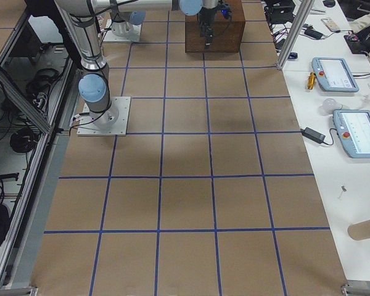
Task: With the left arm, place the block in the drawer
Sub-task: 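Move the left gripper down toward the yellow cube on the table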
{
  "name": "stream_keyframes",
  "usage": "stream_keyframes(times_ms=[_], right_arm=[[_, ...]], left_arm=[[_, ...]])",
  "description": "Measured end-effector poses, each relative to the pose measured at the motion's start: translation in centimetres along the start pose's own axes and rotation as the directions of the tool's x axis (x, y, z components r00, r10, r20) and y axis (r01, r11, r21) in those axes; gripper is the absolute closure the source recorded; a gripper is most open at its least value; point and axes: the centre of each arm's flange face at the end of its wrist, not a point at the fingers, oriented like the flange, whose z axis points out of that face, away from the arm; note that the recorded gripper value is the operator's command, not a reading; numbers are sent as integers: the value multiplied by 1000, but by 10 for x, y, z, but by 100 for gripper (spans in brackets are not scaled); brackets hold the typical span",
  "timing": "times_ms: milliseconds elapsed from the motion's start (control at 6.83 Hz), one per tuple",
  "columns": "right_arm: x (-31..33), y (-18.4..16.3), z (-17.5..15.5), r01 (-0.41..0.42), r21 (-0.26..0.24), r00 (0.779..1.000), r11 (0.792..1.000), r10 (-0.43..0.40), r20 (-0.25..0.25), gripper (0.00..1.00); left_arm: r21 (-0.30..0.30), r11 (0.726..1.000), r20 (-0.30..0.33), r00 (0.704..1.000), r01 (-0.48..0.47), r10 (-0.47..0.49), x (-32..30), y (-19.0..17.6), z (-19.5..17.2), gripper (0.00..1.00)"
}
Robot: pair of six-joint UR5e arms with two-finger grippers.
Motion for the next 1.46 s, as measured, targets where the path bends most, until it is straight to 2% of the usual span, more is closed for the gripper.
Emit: stream_keyframes(times_ms=[146,293,439,586,732,879,1025,1465], right_arm=[[0,0,0,0,0,1000,1000,0,0,0],[0,0,0,0,0,1000,1000,0,0,0],[0,0,0,-1,0,1000,1000,1,0,0],[0,0,0,-1,0,1000,1000,1,0,0],[0,0,0,0,0,1000,1000,0,0,0],[0,0,0,-1,0,1000,1000,1,0,0],[0,0,0,-1,0,1000,1000,1,0,0],[0,0,0,0,0,1000,1000,0,0,0]], left_arm=[[-26,981,-7,981,-194,194,-4,3,7,0],[-50,931,-17,932,-362,362,-9,5,15,0],[-72,859,-22,862,-506,506,-11,7,25,0],[-91,770,-16,774,-631,633,-10,7,36,0],[-112,683,-5,687,-722,726,-9,7,46,0],[-124,619,-2,624,-776,782,-5,9,59,0],[-116,600,-3,604,-792,797,-2,19,74,0],[-91,582,40,581,-808,813,2,40,114,0]])
